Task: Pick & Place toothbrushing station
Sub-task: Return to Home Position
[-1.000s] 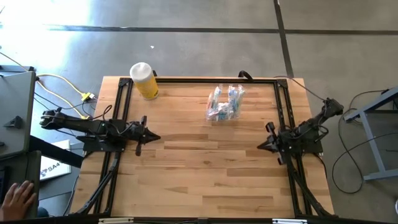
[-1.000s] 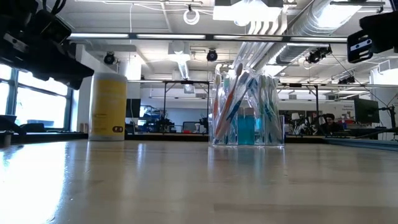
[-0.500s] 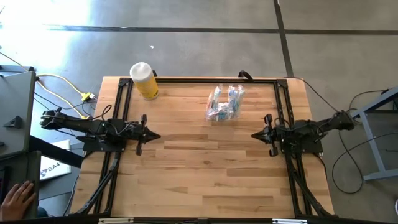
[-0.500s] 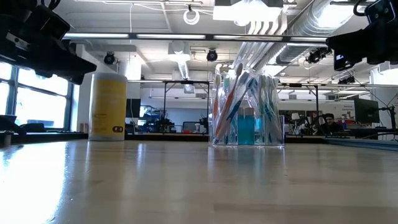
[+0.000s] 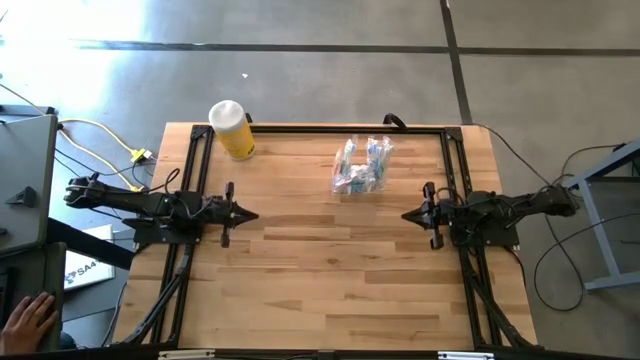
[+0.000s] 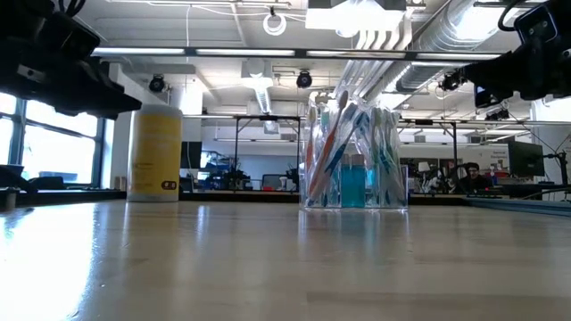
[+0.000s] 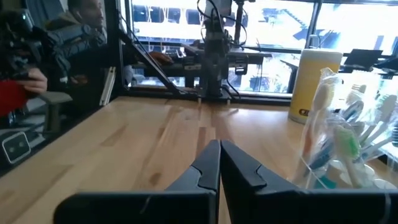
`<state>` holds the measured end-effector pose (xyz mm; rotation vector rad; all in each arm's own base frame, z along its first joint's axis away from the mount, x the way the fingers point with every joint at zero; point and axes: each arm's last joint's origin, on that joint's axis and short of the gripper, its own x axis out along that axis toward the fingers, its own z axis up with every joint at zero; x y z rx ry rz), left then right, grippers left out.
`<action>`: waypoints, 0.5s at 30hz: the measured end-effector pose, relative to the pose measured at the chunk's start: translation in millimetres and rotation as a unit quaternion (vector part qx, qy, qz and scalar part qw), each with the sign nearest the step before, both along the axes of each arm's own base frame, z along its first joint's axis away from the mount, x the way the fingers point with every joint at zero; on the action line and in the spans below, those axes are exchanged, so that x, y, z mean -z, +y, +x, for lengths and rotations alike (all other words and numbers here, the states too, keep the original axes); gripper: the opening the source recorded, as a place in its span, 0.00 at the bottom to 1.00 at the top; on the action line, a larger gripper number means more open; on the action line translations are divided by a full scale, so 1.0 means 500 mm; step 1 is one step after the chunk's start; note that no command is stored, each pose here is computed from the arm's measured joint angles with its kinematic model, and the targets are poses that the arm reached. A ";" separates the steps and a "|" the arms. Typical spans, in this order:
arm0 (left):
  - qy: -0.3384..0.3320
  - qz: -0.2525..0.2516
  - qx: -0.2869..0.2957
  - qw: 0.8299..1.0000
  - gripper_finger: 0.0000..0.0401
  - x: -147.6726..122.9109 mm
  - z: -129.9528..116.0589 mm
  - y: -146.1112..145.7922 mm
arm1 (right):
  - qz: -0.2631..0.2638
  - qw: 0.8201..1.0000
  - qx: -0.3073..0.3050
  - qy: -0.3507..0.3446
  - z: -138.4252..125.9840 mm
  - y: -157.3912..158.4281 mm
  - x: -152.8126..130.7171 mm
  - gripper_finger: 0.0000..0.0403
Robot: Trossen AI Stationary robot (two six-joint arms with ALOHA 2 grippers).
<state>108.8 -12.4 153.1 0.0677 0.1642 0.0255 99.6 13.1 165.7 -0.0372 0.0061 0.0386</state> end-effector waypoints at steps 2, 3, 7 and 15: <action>0.001 0.012 0.002 1.000 0.01 0.000 0.000 0.000 | -0.010 1.000 -0.001 0.004 0.001 0.000 0.002 0.01; 0.000 0.018 0.003 1.000 0.01 0.000 0.000 0.000 | -0.010 1.000 -0.001 0.005 0.001 0.000 0.002 0.01; 0.000 0.022 0.004 1.000 0.01 0.000 0.000 0.000 | -0.010 1.000 -0.002 0.005 0.001 0.000 0.002 0.01; 0.000 0.022 0.004 1.000 0.01 0.000 0.000 0.000 | -0.010 1.000 -0.002 0.006 0.001 0.000 0.002 0.01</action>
